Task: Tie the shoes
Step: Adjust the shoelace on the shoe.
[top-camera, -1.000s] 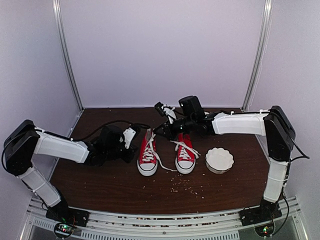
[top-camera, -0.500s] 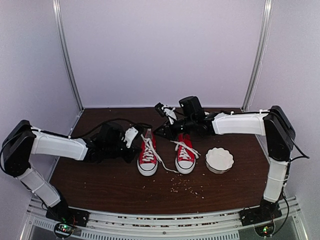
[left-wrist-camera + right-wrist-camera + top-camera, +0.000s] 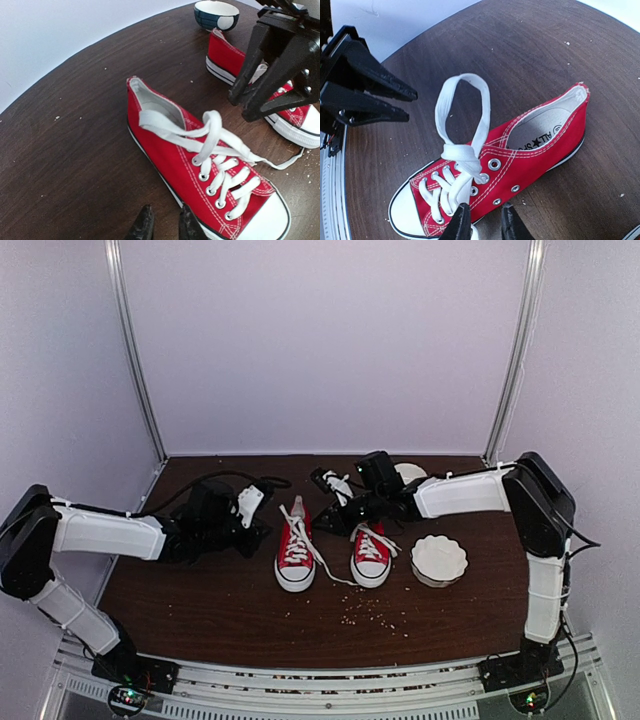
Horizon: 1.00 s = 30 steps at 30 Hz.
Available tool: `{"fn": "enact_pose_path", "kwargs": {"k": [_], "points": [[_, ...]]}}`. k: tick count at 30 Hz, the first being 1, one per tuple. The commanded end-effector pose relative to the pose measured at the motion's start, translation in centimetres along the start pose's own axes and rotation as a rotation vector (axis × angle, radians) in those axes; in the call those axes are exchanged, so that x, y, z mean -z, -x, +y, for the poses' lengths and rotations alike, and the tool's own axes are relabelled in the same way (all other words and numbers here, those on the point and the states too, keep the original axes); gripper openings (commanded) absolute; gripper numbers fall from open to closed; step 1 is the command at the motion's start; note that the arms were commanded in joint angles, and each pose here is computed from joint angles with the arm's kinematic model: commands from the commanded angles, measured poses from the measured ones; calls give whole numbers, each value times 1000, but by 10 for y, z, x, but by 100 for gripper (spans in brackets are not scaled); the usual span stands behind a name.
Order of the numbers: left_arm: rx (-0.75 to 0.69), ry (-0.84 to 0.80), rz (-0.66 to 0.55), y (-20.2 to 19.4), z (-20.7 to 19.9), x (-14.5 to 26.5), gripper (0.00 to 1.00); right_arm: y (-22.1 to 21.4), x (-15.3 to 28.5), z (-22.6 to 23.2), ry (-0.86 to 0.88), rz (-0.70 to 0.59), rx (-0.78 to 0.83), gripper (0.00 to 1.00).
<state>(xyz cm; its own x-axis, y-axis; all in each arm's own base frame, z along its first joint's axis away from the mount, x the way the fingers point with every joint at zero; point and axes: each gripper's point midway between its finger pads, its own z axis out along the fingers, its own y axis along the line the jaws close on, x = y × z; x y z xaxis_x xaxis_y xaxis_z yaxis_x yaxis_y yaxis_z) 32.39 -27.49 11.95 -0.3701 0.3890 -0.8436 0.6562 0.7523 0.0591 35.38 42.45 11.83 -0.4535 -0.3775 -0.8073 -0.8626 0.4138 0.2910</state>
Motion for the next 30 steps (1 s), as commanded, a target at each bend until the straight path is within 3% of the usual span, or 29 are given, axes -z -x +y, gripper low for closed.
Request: {"fn": "enact_pose_path", "kwargs": {"k": [1,9,16,27,30], "points": [[29,41,-41,-1,14,-1,18,-3,-10,19,95,4,21,23],[33,16,-24,-6,10,-2,19,-12,-20,27,135,11,24,26],[34,-2,-21,-6,7,-1,19,-19,-24,25,120,26,2,16],[37,-33,-19,-6,1,1,19,-30,-29,20,72,75,8,15],[39,-37,-23,-5,1,2,19,-29,-28,22,80,78,9,9]]}}
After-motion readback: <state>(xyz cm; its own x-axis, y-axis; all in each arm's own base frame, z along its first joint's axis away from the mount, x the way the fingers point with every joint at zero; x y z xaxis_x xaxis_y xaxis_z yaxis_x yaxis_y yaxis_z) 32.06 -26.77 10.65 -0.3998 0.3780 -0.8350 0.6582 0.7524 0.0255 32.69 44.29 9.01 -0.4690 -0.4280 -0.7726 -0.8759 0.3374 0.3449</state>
